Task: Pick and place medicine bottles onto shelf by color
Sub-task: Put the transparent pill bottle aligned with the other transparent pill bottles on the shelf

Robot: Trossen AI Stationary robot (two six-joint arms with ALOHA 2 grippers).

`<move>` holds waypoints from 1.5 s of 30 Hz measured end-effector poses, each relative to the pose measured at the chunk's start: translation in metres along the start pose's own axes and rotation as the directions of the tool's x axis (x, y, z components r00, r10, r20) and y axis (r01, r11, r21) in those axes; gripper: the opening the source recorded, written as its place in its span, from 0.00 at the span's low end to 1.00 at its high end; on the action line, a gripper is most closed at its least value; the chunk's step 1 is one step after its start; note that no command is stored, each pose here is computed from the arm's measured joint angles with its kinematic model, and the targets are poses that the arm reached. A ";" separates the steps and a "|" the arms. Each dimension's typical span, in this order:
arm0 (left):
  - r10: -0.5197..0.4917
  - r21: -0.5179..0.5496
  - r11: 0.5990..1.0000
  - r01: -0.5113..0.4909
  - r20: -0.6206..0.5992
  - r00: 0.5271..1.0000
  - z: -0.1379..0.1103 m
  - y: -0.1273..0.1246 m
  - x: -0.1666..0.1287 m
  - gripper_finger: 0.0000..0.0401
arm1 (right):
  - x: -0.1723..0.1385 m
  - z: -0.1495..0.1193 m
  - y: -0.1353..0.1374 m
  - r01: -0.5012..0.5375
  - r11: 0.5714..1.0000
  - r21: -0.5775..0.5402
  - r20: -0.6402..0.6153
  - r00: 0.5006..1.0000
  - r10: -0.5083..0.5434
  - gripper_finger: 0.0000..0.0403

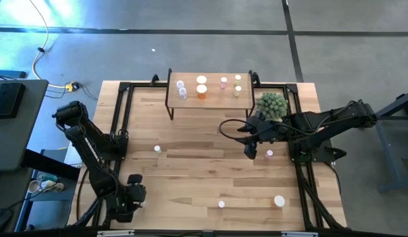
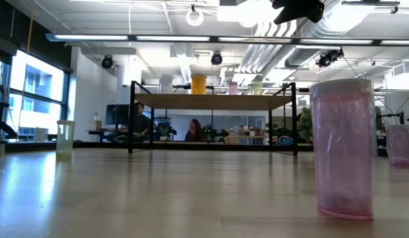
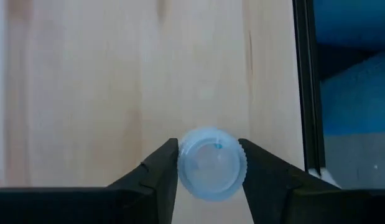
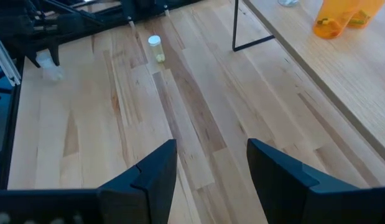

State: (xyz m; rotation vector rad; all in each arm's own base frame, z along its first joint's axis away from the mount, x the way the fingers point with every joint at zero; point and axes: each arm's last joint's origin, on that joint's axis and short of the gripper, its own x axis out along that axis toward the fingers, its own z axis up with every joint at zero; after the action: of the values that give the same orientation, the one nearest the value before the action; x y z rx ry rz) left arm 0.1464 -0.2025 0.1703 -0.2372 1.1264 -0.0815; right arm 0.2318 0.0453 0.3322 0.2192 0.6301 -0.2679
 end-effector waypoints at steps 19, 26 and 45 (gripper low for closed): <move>0.123 -0.046 0.992 -0.114 0.301 0.946 0.109 0.134 -0.067 0.35 | 0.000 0.003 0.001 -0.001 1.000 -0.031 0.030 1.000 0.002 0.46; 0.295 -0.100 0.955 -0.278 0.338 0.893 0.139 0.181 -0.112 0.35 | 0.000 0.003 0.001 -0.001 0.999 -0.033 0.030 1.000 0.002 0.46; 0.630 -0.403 0.735 -0.545 0.109 0.769 0.180 0.313 -0.178 0.35 | 0.000 0.001 0.000 0.006 0.998 -0.056 0.015 1.000 -0.006 0.46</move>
State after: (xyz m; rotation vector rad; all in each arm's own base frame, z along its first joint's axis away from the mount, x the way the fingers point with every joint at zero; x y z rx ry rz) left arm 0.2148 0.1613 0.3288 -0.1851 0.9204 0.7178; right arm 0.2324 0.0451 0.3332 0.1609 0.6232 -0.2569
